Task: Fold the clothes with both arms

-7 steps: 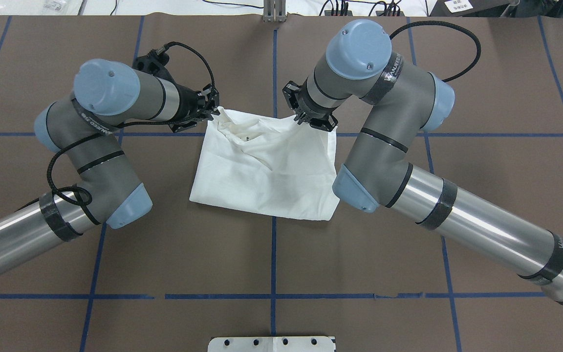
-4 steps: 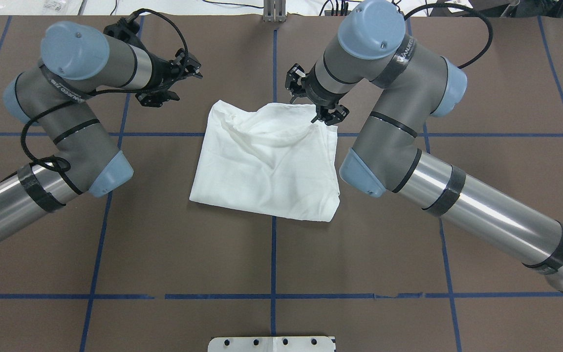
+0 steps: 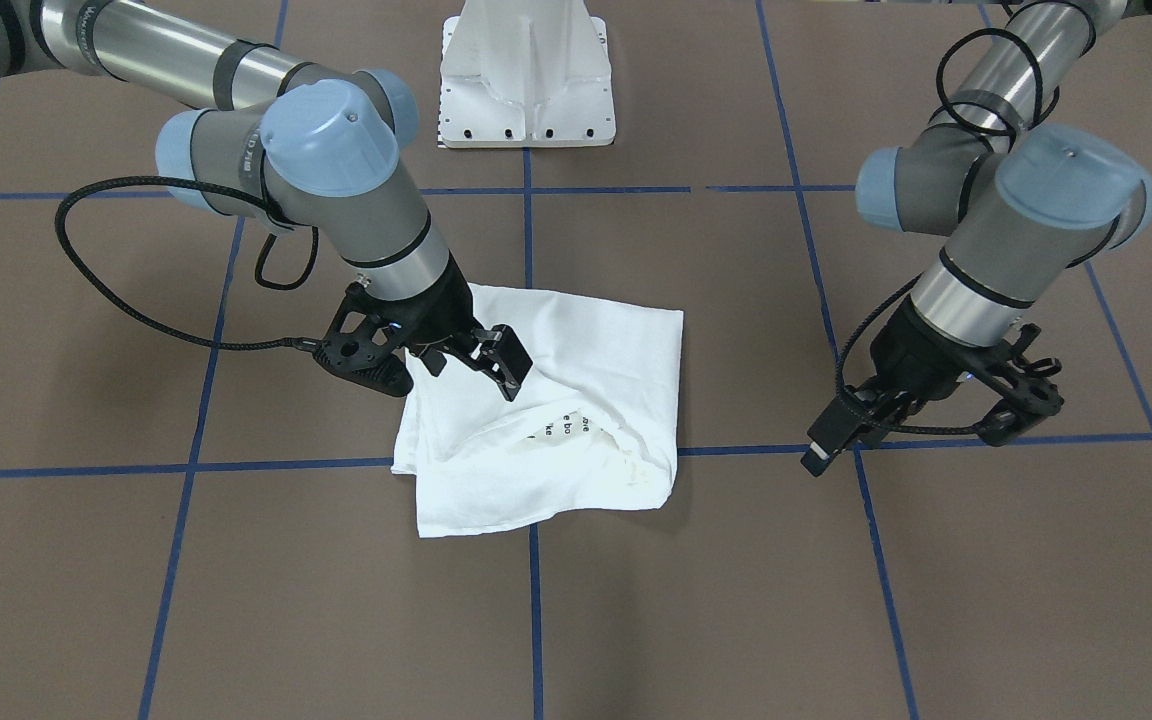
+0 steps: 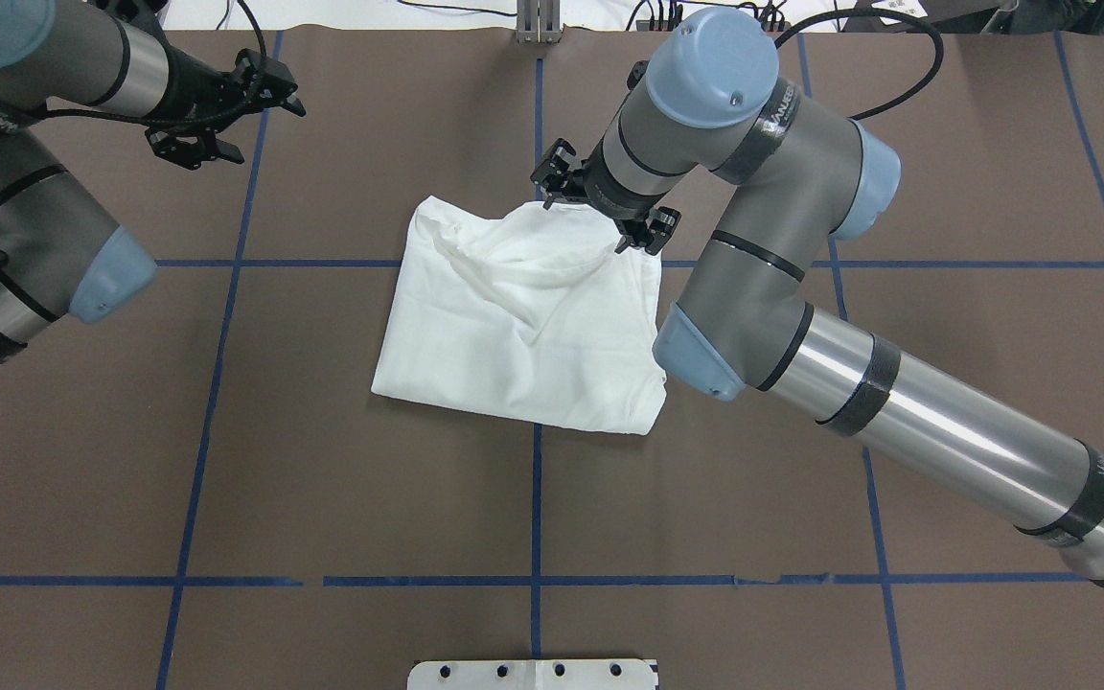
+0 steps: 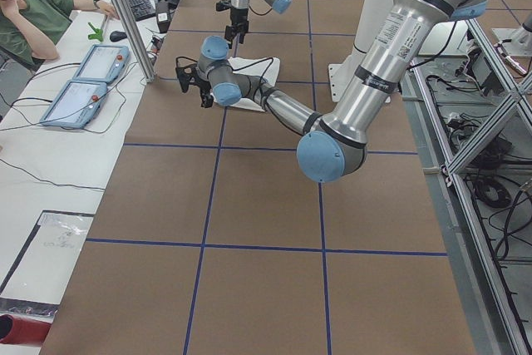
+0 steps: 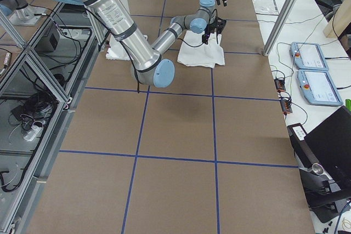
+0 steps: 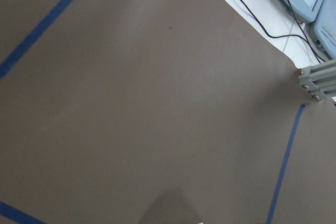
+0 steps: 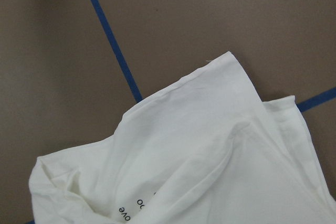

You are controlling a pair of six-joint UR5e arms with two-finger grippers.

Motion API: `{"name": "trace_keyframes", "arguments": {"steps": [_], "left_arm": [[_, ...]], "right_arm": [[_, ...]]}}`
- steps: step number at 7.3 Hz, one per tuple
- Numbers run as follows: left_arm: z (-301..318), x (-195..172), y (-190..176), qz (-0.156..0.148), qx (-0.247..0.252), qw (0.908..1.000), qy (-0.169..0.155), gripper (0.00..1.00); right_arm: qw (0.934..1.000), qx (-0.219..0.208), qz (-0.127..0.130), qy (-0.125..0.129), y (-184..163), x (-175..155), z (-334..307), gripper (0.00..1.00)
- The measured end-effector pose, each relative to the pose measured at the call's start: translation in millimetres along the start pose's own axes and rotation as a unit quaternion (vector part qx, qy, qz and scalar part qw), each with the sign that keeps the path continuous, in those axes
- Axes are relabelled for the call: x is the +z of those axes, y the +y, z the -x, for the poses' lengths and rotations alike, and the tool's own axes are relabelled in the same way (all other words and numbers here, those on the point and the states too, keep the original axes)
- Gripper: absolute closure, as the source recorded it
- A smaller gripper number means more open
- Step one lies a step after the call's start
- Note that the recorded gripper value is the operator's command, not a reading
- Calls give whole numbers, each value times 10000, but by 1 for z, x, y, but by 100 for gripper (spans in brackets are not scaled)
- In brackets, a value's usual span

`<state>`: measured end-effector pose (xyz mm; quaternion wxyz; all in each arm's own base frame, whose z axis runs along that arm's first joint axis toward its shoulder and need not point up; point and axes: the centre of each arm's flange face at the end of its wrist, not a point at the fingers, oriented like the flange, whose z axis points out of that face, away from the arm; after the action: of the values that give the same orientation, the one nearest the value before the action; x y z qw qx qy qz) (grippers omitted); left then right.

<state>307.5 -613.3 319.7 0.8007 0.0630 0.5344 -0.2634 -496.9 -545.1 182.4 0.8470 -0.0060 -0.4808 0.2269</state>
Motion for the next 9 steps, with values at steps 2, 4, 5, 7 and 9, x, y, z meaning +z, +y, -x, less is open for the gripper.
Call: {"name": "trace_keyframes", "arguments": {"steps": [2,4,5,7,9], "left_arm": [[9,-10,-2,7,140,9999,16,1],[9,-12,-1,13,172,9998,29,1],[9,-12,0,15,174,9998,30,1],[9,-11,1,24,163,9999,35,1],[8,-10,2,32,158,9999,50,1]], "right_arm": [[9969,-598,-288,422,0,46,-7,0],[9937,-690,-314,826,-4,85,-15,1],[9925,-664,-274,990,-1,96,-18,5],[9898,-542,-120,1315,6,105,-21,42],[9888,-490,-51,1408,7,106,-23,58]]}}
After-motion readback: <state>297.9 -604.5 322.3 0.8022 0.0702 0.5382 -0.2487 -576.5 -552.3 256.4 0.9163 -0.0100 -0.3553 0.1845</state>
